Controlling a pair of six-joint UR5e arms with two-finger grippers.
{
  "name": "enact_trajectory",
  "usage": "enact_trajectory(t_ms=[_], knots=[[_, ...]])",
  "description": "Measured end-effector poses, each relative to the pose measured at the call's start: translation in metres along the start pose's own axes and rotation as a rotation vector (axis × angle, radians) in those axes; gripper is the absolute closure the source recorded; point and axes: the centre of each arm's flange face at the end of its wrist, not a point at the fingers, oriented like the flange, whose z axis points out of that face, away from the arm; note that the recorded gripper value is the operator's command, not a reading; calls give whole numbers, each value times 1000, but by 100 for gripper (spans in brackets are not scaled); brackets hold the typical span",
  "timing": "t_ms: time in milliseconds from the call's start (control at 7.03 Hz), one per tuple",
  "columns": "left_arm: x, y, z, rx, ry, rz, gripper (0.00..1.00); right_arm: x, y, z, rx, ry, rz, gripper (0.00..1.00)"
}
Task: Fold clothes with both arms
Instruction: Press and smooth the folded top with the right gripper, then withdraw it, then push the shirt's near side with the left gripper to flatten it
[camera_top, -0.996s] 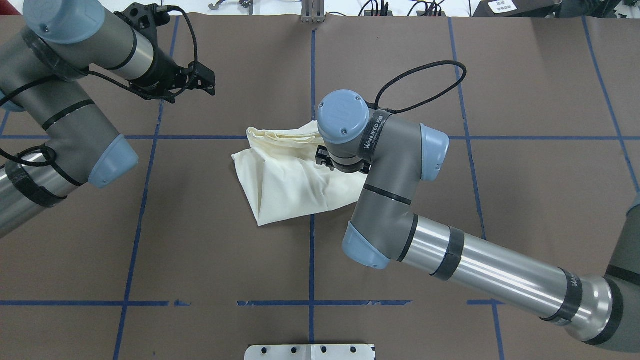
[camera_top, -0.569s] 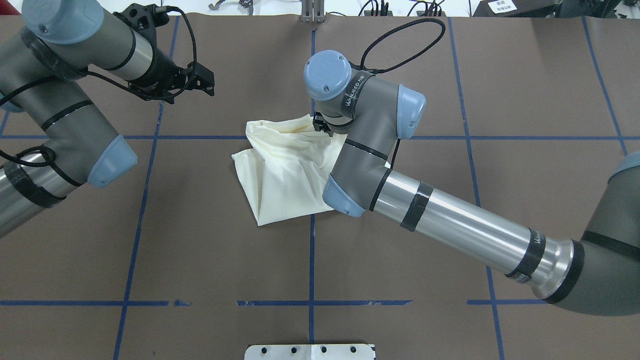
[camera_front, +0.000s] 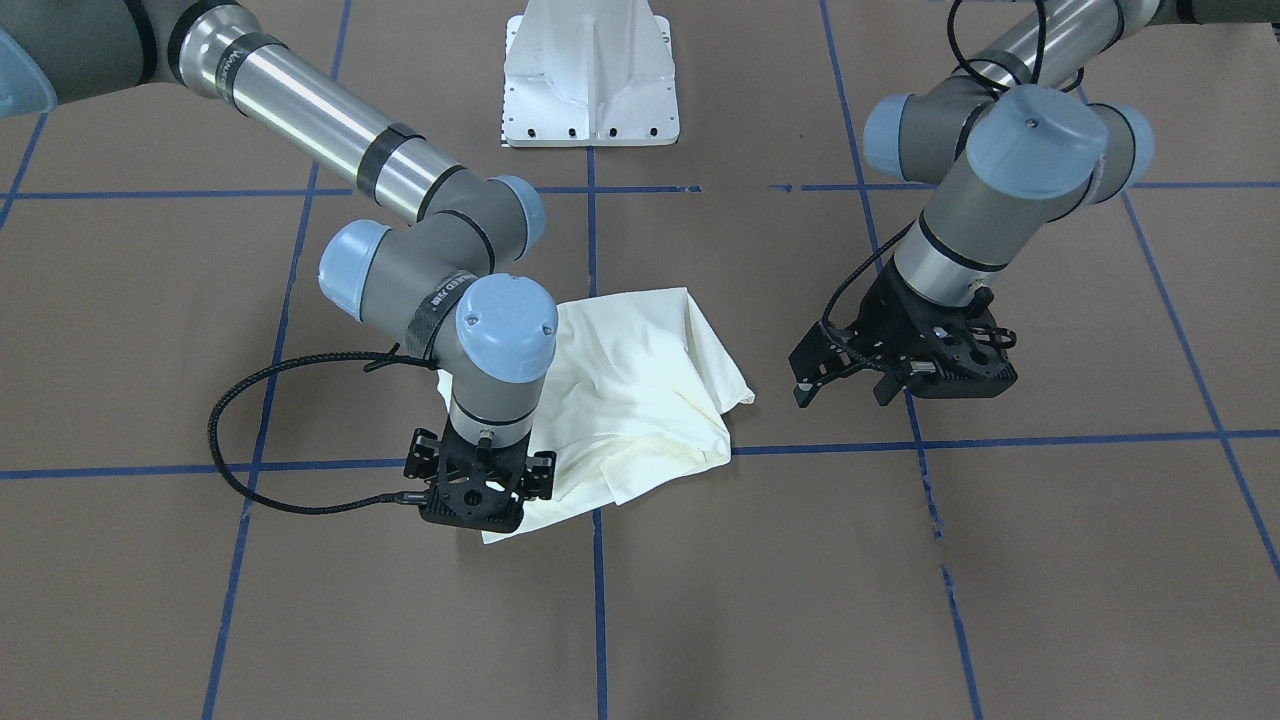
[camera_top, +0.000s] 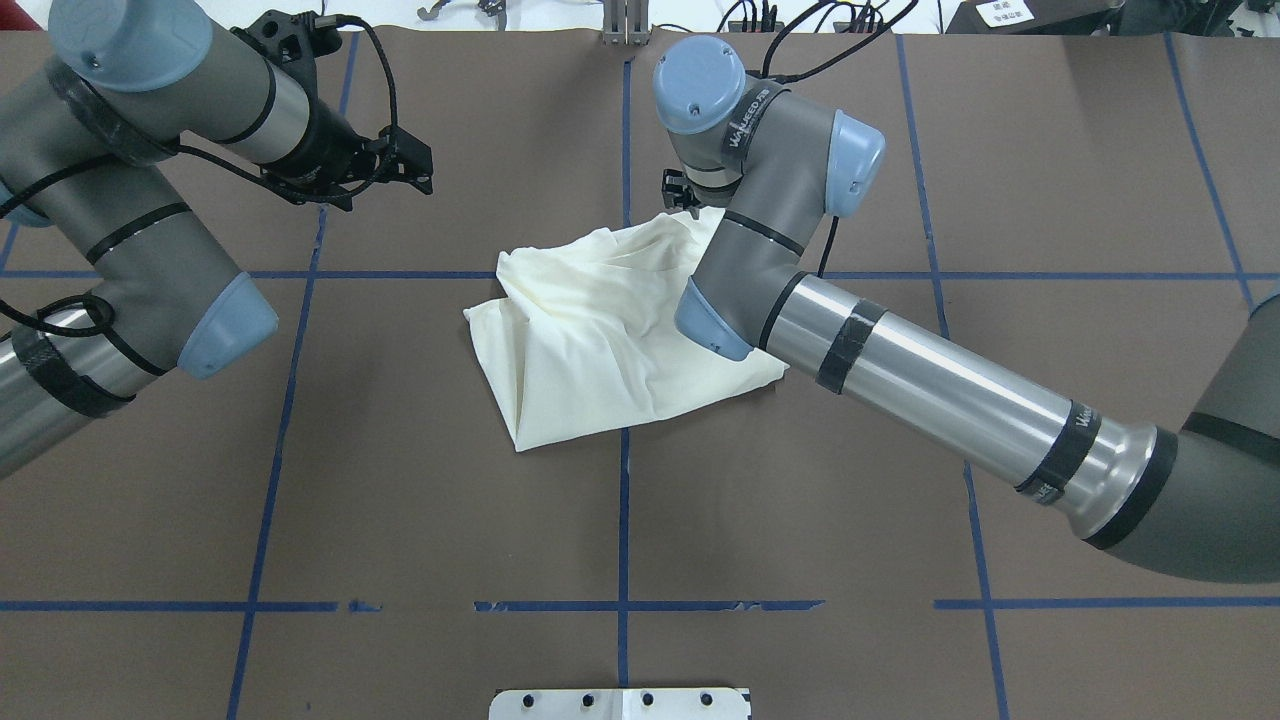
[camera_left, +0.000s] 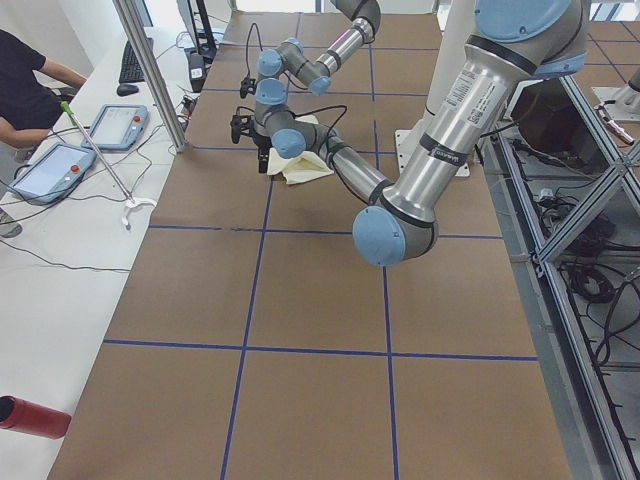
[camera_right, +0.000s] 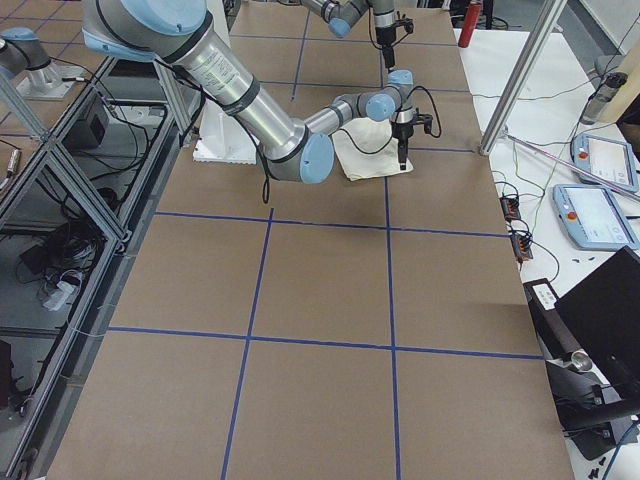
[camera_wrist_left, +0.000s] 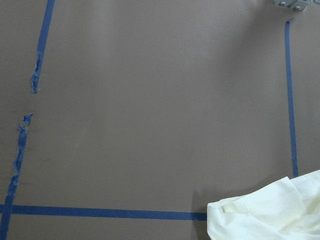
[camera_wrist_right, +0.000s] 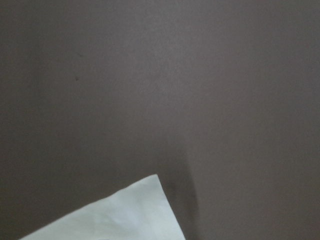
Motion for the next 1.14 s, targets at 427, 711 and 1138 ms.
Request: enact_trajectory(t_ms=[427, 711, 1138], knots=[[55, 94, 40, -95, 103, -123, 0, 29, -50, -36, -18, -67, -15, 0], [82, 156, 63, -134, 208, -134, 0, 72, -82, -58, -66, -137, -31, 0], [82, 163, 80, -82, 276, -127, 0, 125, -96, -67, -74, -176, -31, 0]])
